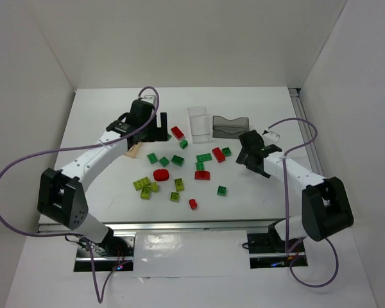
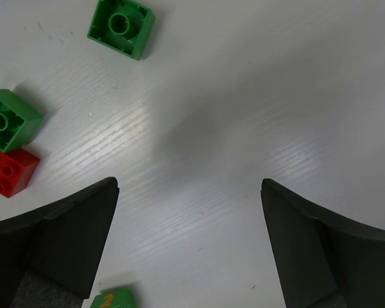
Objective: Sort the legos into containers by color
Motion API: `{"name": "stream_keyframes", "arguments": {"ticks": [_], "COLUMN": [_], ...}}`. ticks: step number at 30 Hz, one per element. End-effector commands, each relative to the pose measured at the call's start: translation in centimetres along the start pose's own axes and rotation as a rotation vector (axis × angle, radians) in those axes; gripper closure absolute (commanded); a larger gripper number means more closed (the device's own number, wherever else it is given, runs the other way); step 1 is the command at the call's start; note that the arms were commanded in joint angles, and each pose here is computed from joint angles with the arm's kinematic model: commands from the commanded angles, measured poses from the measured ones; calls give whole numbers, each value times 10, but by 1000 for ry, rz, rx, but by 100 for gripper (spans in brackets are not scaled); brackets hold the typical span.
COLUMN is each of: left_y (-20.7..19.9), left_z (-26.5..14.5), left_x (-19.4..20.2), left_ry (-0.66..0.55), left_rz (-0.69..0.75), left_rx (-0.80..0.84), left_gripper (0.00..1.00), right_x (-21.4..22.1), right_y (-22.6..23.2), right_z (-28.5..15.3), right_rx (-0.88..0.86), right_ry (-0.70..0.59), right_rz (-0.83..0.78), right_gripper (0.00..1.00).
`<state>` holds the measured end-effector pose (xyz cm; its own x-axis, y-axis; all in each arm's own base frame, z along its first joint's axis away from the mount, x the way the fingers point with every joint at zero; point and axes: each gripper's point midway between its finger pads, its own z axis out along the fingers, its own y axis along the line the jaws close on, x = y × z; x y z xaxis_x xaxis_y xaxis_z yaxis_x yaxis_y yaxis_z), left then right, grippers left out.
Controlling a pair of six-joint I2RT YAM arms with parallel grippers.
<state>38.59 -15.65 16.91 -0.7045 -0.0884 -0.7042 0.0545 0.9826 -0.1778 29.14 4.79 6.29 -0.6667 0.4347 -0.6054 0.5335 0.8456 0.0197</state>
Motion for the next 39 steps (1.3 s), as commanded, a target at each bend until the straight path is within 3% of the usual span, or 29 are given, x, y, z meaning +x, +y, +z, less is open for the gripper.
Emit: {"name": "stream_keyframes", "arguments": {"ticks": [1,11,13,15,17,18,21,22,24,28,32,39], "left_y": [-6,-26,-31,-37,-48,-49,-32,-35,-17,-10,-1,17], "left_z": [-4,9,10,12,24,29,49,53,69,92,104,130], "left_x": [-6,2,-2,-1,3,5,8,0,5,0,-8,-15], "left_ry": [4,29,41,69,87,88,85,66,88,71,43,24], "left_rz": [22,63,24,-108,-150,-219,-338,-360,-455,-539,-615,-665], "left_rx": [14,3,7,-10,-13,-51,-243,-244,-328,-384,-464,-544], "left_gripper": [0,0,5,13,15,22,26,37,44,44,32,25], "right_x": [-17,-17,-22,-22,-22,-23,-29,-26,-29,-26,-24,-20], "right_y": [12,11,14,20,25,28,36,35,37,38,44,40], "right_z": [-11,-16,-21,-24,-28,-28,-34,-35,-35,-29,-27,-21], "right_rx": [-54,-64,-85,-123,-160,-176,-205,-207,-209,-192,-211,-166], "right_ry": [-92,-97,-117,-126,-119,-117,-122,-110,-114,-99,-84,-57], "right_rz": [53,13,30,17,4,8,9,-7,-14,-45,-69,-126], "right_gripper": [0,0,0,0,0,0,0,0,0,0,0,0]}}
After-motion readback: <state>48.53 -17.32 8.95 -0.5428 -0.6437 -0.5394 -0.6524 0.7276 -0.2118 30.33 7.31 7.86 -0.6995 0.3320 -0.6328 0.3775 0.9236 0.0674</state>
